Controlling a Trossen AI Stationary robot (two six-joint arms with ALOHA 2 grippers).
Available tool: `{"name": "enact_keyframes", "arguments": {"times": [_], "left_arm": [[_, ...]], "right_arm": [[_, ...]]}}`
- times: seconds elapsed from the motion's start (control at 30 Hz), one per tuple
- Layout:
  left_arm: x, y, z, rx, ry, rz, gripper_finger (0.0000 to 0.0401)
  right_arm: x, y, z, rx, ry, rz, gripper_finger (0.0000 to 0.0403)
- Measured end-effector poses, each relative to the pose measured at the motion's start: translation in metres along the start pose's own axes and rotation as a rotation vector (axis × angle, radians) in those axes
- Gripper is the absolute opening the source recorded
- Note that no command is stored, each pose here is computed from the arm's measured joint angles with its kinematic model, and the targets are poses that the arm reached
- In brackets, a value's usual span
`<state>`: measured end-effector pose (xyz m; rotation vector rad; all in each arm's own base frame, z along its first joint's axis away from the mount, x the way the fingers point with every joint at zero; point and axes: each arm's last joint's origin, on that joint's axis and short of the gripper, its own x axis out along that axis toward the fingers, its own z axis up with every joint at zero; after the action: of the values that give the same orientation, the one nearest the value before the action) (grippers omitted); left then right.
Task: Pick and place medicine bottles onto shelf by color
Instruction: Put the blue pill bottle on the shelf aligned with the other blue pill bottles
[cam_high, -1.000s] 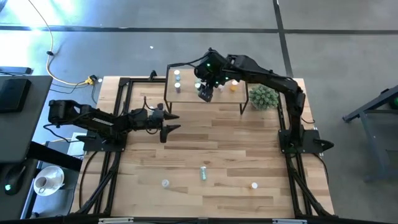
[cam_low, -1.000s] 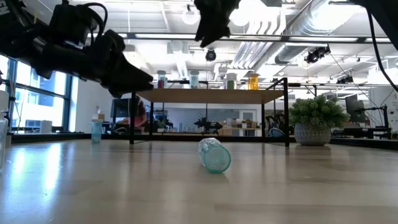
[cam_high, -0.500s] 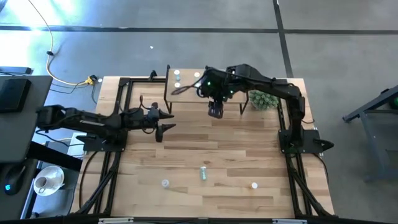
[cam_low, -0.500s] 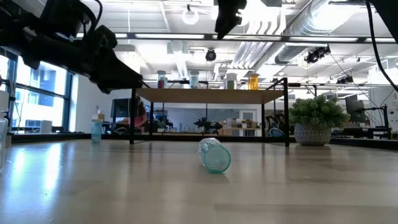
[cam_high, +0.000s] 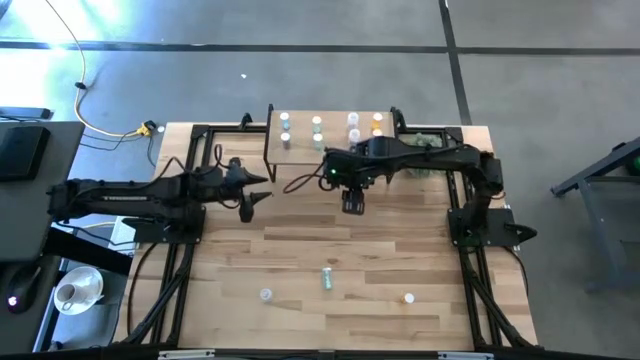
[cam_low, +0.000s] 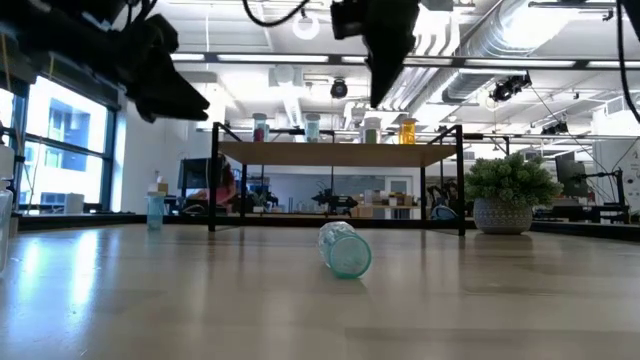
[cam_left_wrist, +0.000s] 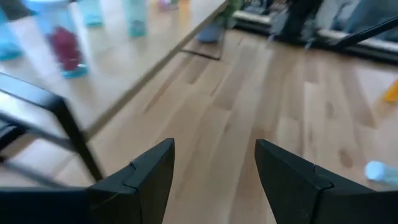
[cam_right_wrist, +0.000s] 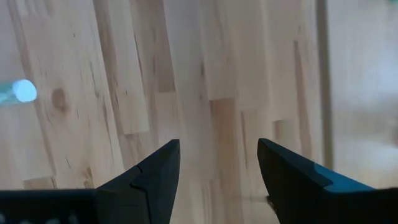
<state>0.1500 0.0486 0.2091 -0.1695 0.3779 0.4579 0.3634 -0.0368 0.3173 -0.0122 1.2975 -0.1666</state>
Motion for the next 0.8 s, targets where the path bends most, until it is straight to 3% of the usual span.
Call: {"name": "enact_keyframes", "arguments": {"times": [0.27,0.4,0.6,0.8], "left_arm": [[-0.024,0.003,0.031,-0.017,0.179,0.163,0.0211],[-0.038,0.006,0.037,-0.058,0.273,0.269,0.0211],[-0.048,0.01,0.029,-0.171,0.393,0.358,0.0211],[-0.042,0.012,0.015,-0.224,0.473,0.458,0.0211]], "right_arm": [[0.008,0.009,-0.039,0.053,-0.08,0.01,0.0206],[0.007,0.012,-0.06,0.092,-0.187,0.022,0.0206],[0.007,0.02,-0.088,0.122,-0.398,0.042,0.0206],[0.01,0.026,-0.106,0.136,-0.561,-0.016,0.0206]]}}
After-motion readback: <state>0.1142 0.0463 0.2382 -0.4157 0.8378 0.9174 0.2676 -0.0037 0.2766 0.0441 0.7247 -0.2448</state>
